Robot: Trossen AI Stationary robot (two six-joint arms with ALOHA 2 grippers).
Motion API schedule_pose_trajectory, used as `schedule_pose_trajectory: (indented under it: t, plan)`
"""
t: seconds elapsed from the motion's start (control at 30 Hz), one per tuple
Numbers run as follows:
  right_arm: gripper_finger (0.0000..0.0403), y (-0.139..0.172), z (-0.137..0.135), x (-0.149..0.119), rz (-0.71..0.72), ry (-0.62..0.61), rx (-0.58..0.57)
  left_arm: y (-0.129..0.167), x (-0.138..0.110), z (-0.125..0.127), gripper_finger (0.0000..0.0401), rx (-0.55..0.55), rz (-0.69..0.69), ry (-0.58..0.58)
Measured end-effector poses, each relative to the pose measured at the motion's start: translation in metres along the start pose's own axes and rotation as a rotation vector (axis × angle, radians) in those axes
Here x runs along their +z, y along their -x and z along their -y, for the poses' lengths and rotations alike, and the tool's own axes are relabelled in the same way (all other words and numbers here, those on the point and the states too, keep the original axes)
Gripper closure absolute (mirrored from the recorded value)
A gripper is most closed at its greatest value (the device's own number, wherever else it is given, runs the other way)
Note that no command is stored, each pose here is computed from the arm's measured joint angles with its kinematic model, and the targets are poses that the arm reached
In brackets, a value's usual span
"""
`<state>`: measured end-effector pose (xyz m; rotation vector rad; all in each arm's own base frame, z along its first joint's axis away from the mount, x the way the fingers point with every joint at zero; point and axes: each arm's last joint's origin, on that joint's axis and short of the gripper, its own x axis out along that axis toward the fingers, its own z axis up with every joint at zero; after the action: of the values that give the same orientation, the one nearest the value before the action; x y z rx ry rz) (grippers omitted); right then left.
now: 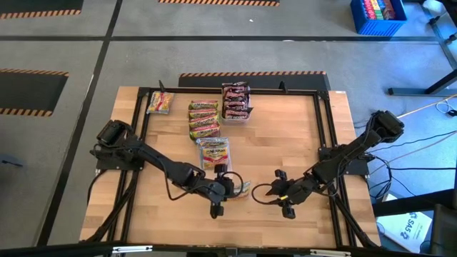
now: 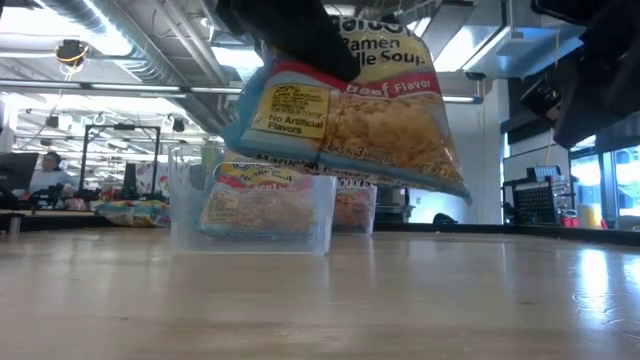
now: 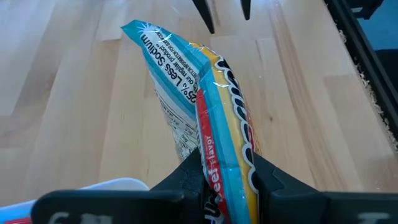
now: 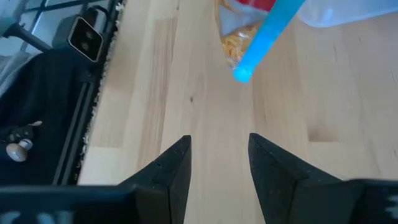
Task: Sort Maruchan noodles
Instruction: Put the bottom blue noodle pack into the bottom transparent bin
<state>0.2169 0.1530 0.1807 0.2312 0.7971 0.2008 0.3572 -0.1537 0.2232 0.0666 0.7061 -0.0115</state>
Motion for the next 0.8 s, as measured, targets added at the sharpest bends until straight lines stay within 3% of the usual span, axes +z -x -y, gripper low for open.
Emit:
schedule_pose_trajectory:
  t: [0.33,0.8]
  plan:
    - [0.0263,0.0,0.001,0.0,0.013,0.005,-0.023,0.002,0.001,-0.001,0.0349,0.021,0.004,-0.002]
    - [0.0263,0.0,0.001,0.0,0.011,0.005,-0.022,0.066,0.015,-0.009,0.035,0.141,0.06,-0.039]
